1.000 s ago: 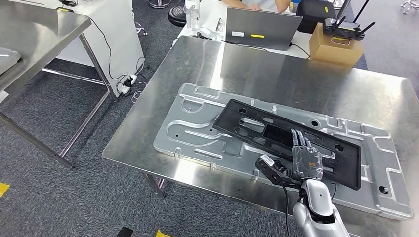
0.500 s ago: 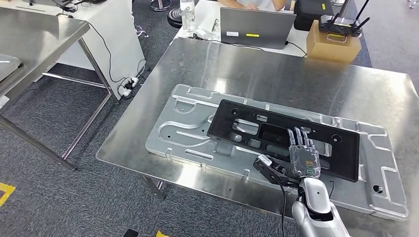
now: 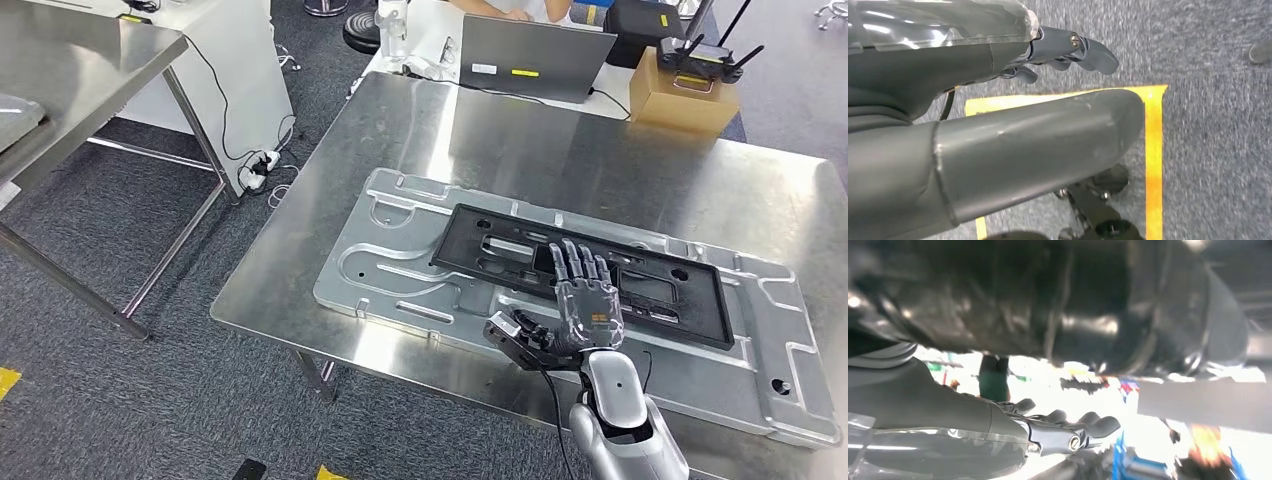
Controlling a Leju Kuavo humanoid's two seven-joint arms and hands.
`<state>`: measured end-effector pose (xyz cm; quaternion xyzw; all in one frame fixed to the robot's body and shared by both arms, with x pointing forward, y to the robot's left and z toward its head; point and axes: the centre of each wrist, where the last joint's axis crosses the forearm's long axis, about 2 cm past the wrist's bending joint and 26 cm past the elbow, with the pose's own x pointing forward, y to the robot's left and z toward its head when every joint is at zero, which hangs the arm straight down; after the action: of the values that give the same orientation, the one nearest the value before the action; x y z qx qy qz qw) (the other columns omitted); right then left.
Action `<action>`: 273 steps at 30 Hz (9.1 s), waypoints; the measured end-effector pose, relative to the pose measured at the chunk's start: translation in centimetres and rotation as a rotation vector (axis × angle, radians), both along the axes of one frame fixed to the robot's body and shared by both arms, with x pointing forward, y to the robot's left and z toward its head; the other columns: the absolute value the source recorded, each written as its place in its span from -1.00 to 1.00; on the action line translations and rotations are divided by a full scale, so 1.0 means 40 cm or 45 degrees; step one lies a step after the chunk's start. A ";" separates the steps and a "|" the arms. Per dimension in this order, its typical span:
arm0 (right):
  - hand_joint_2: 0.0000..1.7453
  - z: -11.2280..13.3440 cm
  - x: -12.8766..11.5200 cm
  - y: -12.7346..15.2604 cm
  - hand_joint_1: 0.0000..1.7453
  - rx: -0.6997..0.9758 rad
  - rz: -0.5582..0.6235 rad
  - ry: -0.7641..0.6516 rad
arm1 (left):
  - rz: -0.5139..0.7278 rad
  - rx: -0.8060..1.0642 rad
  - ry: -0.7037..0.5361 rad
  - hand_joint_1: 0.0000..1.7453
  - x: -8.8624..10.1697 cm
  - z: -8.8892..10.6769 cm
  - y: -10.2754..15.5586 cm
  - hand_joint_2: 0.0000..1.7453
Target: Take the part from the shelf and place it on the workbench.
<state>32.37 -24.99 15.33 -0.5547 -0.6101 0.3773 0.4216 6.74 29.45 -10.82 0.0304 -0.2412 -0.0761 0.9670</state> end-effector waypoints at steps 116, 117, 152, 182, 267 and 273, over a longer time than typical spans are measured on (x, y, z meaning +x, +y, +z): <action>-1.00 -0.649 -0.741 0.101 -1.00 1.748 -1.154 1.955 | 0.197 -0.020 0.065 -1.00 -0.071 -0.008 -0.050 -1.00; -1.00 -0.649 -0.739 0.101 -1.00 1.749 -1.152 1.957 | 0.197 -0.021 0.068 -1.00 -0.074 -0.009 -0.050 -1.00; -1.00 -0.650 -0.732 0.090 -1.00 1.704 -1.116 1.991 | 0.200 -0.027 0.089 -1.00 -0.080 -0.009 -0.052 -1.00; -1.00 -0.651 -0.734 0.088 -1.00 1.690 -1.095 2.004 | 0.211 -0.030 0.094 -1.00 -0.082 -0.010 -0.050 -1.00; -1.00 -0.652 -0.744 0.088 -1.00 1.669 -1.067 2.038 | 0.191 -0.026 0.096 -1.00 -0.085 -0.010 -0.052 -1.00; -1.00 -0.651 -0.734 0.089 -1.00 1.669 -1.056 2.031 | 0.191 -0.025 0.098 -1.00 -0.086 -0.010 -0.054 -1.00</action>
<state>2.99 -21.45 -10.70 0.0160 -0.0127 0.0603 0.9980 3.30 27.28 -11.21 0.0359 -0.2016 -0.0022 0.9788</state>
